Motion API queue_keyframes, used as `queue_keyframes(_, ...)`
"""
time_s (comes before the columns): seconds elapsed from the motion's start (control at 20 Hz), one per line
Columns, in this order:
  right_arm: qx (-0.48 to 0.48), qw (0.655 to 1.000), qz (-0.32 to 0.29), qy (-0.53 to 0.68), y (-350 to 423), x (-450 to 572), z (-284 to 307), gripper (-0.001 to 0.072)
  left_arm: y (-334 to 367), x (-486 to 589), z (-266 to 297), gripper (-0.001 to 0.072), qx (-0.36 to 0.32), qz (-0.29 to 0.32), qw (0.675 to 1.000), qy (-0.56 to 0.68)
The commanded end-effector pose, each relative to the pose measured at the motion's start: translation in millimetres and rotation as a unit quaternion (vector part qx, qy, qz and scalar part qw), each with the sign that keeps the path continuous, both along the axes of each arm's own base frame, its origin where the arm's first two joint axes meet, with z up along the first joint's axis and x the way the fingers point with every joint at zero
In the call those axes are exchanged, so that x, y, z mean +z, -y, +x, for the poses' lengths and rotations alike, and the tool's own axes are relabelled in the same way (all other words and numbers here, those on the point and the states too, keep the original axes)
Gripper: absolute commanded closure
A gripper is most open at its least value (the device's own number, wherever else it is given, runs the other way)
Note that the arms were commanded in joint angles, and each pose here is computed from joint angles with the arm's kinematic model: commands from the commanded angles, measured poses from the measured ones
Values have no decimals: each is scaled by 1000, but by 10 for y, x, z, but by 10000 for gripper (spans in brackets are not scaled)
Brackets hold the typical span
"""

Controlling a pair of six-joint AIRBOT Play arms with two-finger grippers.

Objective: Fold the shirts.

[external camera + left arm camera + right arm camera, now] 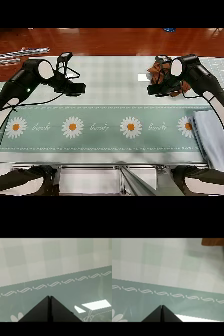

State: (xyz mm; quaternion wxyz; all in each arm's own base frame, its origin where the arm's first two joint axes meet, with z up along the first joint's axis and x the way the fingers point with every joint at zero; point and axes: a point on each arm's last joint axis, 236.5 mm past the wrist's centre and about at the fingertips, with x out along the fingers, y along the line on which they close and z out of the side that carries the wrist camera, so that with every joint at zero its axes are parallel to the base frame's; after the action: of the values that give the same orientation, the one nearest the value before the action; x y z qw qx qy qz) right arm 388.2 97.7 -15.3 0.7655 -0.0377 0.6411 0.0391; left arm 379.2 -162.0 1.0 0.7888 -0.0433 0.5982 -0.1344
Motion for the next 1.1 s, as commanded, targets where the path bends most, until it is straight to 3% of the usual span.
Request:
queue_keyframes(0.0, 0, 1000, 0, 0, -5, 2, 2, 688, 0, -5, -1, 694, 0, 0, 1000, 0)
queue_keyframes(0.75, 0, 1000, 0, 0, -5, 2, 3, 688, 4, 2, 18, 694, 1, -1, 1000, 4)
queue_keyframes(1.05, 4, 996, 19, 85, -95, 106, 387, 683, 68, 208, 502, 692, 23, -26, 993, 110)
